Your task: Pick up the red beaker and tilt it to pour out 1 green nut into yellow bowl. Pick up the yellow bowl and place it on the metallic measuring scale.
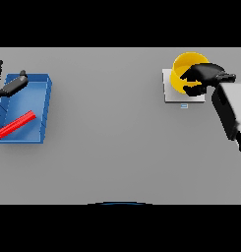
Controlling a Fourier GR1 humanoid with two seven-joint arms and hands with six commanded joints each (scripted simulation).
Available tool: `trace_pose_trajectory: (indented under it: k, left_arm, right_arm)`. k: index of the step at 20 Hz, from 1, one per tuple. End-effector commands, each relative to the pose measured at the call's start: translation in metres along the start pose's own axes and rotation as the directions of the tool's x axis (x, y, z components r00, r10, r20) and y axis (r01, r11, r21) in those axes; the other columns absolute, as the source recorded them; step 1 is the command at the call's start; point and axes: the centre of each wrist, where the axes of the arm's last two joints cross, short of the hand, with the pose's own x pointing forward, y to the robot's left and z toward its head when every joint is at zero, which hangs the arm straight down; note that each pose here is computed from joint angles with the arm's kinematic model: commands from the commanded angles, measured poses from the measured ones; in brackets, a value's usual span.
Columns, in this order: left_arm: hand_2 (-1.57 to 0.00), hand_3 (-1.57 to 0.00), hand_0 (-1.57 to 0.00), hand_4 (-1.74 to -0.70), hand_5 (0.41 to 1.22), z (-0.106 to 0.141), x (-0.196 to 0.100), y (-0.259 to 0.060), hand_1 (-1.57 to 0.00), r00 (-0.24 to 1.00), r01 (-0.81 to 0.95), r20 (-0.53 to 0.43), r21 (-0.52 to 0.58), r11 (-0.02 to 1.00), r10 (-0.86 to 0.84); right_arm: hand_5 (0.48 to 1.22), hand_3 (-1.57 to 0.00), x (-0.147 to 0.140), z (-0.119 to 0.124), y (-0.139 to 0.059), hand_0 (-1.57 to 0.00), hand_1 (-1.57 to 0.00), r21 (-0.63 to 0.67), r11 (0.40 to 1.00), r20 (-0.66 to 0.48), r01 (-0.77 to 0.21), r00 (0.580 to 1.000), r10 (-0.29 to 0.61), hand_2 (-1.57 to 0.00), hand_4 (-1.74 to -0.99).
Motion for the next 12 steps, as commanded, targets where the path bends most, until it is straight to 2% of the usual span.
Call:
trace_pose_trajectory:
  k: [1, 3, 5, 8, 12]
  left_arm:
    - [0.0, 0.0, 0.0, -0.81, 0.742, -0.0009, 0.0029, -0.0002, 0.0, 1.0, 0.005, 0.006, 0.002, 1.0, -0.005]
    - [0.0, 0.0, 0.0, -0.81, 0.738, -0.0012, 0.0017, -0.0028, 0.0, 1.0, 0.017, 0.005, 0.0, 1.0, -0.017]
    - [0.0, 0.0, 0.0, -0.81, 0.739, -0.0024, 0.0034, -0.0044, 0.0, 1.0, 0.009, 0.006, -0.006, 1.0, -0.009]
    - [0.0, 0.0, 0.0, -0.81, 0.736, -0.0013, 0.0006, -0.0009, 0.0, 1.0, 0.006, 0.001, 0.002, 1.0, -0.006]
    - [0.0, 0.0, 0.0, -0.82, 0.734, -0.002, 0.0028, -0.0035, 0.0, 1.0, -0.007, 0.008, 0.001, 1.0, 0.007]
  right_arm:
    - [0.887, -0.67, 0.001, -0.0006, -0.0006, -0.62, -0.55, 0.005, 1.0, 0.002, -0.008, 1.0, 0.008, -0.69, -1.444]
    - [0.821, -0.6, -0.0004, -0.0012, 0.0021, -0.4, -0.35, 0.015, 1.0, -0.006, -0.002, 1.0, 0.003, -0.52, -1.41]
    - [0.78, -0.54, -0.0019, -0.0017, 0.0024, -0.25, -0.23, 0.023, 1.0, 0.007, -0.011, 1.0, 0.011, -0.39, -1.385]
    - [0.746, -0.44, -0.0036, -0.0021, 0.0006, -0.13, -0.12, 0.044, 0.999, 0.025, -0.033, 0.999, 0.031, -0.24, -1.346]
    - [0.733, -0.35, -0.0002, -0.0053, -0.0028, -0.05, -0.05, 0.058, 0.997, 0.02, -0.053, 0.998, 0.052, -0.12, -1.308]
